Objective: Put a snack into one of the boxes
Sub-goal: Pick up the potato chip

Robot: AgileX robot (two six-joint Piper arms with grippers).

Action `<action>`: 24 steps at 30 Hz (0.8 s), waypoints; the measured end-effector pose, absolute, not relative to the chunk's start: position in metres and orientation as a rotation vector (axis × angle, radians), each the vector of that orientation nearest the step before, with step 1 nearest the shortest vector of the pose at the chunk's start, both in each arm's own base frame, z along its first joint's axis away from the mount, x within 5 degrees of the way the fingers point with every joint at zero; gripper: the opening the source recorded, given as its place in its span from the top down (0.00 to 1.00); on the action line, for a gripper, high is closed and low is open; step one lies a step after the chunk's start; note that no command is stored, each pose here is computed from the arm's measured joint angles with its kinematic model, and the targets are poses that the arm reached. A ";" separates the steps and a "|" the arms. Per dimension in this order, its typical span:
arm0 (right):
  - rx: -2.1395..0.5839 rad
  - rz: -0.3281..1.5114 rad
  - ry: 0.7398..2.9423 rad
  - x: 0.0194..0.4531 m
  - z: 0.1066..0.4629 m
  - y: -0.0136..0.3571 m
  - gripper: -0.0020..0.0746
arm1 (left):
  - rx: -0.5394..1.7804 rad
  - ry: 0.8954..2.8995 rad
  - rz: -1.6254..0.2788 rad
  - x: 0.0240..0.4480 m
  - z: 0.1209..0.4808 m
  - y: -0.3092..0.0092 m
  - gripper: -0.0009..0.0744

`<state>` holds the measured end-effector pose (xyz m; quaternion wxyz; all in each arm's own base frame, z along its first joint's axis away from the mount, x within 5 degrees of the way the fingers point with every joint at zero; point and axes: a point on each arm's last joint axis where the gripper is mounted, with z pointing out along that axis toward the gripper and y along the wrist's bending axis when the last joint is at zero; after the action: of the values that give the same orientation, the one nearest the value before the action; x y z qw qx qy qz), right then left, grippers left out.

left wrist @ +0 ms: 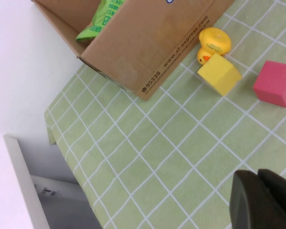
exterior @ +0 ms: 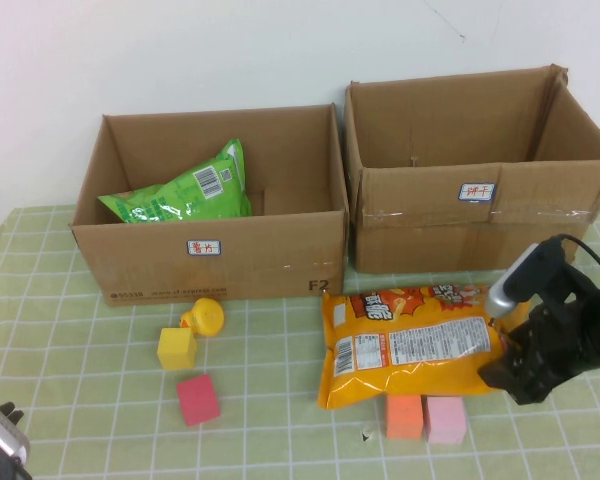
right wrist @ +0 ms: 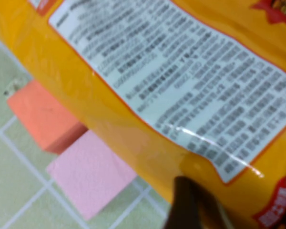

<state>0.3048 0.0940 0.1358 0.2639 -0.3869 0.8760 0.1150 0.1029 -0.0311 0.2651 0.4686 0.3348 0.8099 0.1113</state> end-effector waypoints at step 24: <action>-0.836 0.430 2.216 0.305 0.194 0.102 0.97 | 0.811 1.979 0.268 0.103 0.266 -0.031 0.99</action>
<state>0.3051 0.1018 0.1941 0.3590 -0.3241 0.8593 0.1666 0.1033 -0.0314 0.2658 0.4733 0.3314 0.8088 0.1097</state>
